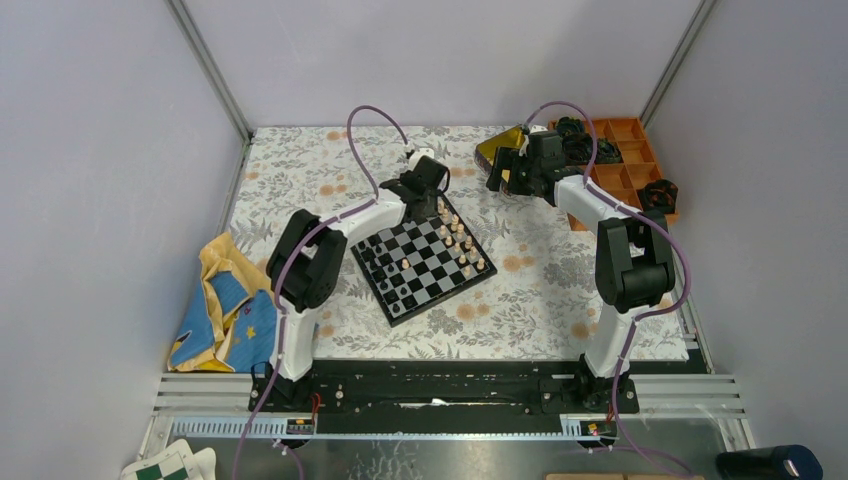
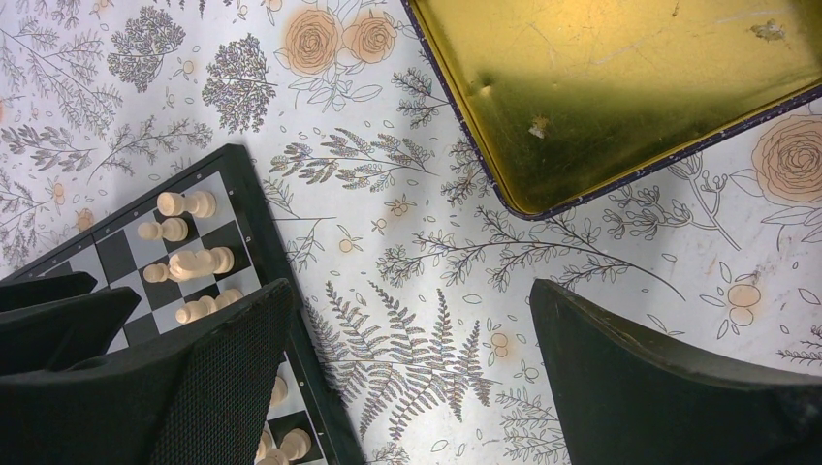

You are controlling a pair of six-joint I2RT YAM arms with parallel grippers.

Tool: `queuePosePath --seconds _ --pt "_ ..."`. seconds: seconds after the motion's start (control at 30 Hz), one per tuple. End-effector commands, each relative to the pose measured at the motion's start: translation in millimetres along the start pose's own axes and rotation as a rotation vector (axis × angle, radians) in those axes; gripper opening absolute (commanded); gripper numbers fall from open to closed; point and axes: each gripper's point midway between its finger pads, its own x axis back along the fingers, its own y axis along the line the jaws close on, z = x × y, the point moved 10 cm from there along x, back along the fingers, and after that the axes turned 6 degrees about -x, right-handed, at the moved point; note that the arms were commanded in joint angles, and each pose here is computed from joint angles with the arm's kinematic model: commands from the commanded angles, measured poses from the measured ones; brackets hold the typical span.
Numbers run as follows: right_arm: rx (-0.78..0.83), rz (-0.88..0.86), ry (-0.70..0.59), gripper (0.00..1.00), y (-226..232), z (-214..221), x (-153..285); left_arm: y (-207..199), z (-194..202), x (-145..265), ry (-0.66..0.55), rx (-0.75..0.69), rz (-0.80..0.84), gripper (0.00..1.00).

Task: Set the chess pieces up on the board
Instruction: Place the chess piece on the chessboard, then pick up the chess piece from the chessboard.

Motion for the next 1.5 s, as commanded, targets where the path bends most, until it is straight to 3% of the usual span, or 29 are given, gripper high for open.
queuePosePath --seconds 0.0,0.3,0.8,1.47 --pt "0.005 -0.012 -0.044 1.00 3.0 -10.6 5.1 8.7 -7.4 10.7 -0.042 0.019 -0.033 0.49" --pt "0.006 -0.011 -0.044 1.00 2.8 -10.6 5.4 18.0 2.0 25.5 -0.034 0.013 -0.038 0.50" --pt "0.003 -0.007 -0.043 1.00 -0.8 -6.6 6.7 45.8 54.0 74.7 0.048 0.023 -0.004 0.51" --pt "0.008 -0.002 -0.042 1.00 -2.3 -6.0 6.7 32.7 84.7 89.7 0.104 -0.078 0.109 0.51"
